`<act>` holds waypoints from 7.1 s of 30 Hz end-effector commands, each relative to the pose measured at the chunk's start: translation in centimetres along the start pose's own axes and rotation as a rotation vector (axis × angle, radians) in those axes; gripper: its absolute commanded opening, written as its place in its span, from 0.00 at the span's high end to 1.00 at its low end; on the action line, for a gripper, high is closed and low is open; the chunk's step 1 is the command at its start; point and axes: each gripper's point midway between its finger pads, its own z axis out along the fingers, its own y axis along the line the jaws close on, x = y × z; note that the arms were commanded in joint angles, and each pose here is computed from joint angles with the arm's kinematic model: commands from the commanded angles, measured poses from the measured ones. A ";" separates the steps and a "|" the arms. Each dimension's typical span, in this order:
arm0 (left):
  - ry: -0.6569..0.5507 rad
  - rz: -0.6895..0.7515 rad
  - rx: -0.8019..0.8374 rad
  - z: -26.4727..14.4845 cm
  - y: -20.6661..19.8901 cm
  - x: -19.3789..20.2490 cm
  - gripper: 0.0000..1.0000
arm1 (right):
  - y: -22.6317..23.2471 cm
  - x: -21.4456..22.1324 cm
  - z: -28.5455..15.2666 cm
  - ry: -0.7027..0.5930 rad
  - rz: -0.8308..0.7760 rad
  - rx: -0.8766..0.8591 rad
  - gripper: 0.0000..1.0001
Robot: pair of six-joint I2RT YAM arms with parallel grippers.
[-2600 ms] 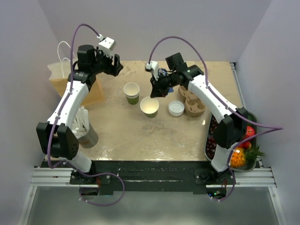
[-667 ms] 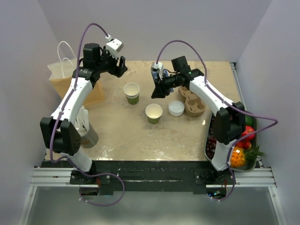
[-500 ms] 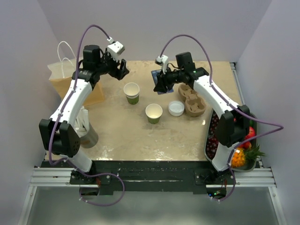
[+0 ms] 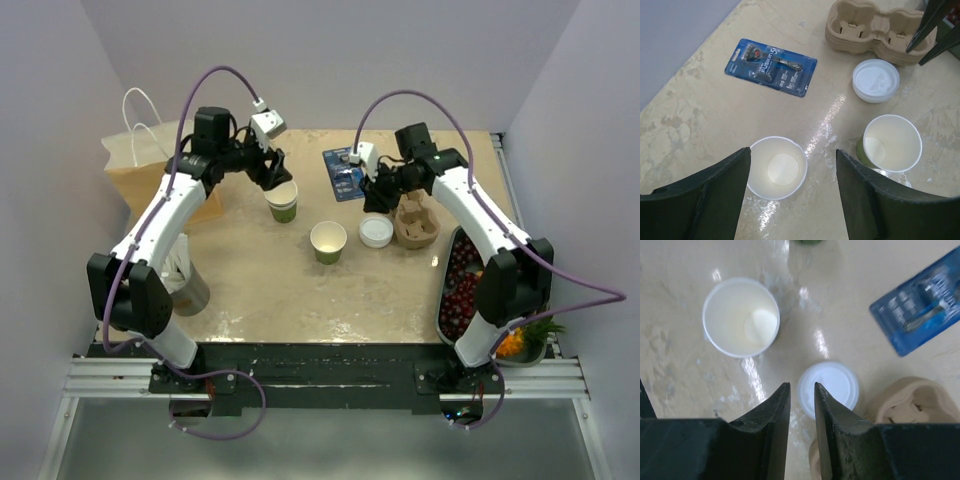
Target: Pack the takeout coffee
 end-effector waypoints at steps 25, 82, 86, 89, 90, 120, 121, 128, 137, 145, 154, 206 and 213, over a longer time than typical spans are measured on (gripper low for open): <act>-0.097 -0.129 -0.081 -0.9 0.0 -1.4 0.26 | -2.7 6.5 7.2 0.235 0.245 0.273 0.76; -0.077 -0.149 -0.087 0.3 0.8 -0.6 0.25 | -1.3 11.1 10.7 0.390 0.291 0.308 0.83; -0.074 -0.152 -0.087 0.3 0.8 -0.5 0.25 | -1.3 11.2 10.7 0.393 0.293 0.308 0.84; -0.075 -0.150 -0.087 0.3 0.8 -0.5 0.24 | -1.3 11.3 10.7 0.397 0.293 0.310 0.85; -0.074 -0.153 -0.088 0.3 0.8 -0.5 0.24 | -1.3 11.3 10.7 0.397 0.292 0.309 0.85; -0.074 -0.149 -0.092 0.3 0.8 -0.4 0.24 | -0.5 11.9 11.0 0.415 0.299 0.287 0.83; -0.074 -0.149 -0.092 0.3 0.8 -0.4 0.24 | -0.5 11.9 10.9 0.418 0.300 0.286 0.83; -0.075 -0.146 -0.093 0.3 0.9 -0.4 0.24 | -0.4 11.8 10.9 0.419 0.297 0.281 0.86; -0.071 -0.148 -0.095 0.3 0.9 -0.3 0.24 | -1.0 8.5 9.4 0.352 0.261 0.291 1.00; -0.060 -0.154 -0.080 0.5 0.7 0.2 0.24 | -0.3 4.7 5.9 0.284 0.259 0.243 1.00; -0.051 -0.144 -0.065 0.7 0.5 0.7 0.25 | 0.3 5.0 6.0 0.275 0.247 0.131 0.80; -0.043 -0.138 -0.088 0.6 0.8 1.0 0.24 | -1.2 10.9 11.3 0.483 0.281 0.093 0.82; -0.042 -0.138 -0.091 0.6 0.8 1.1 0.24 | -1.2 11.1 11.3 0.489 0.278 0.094 0.85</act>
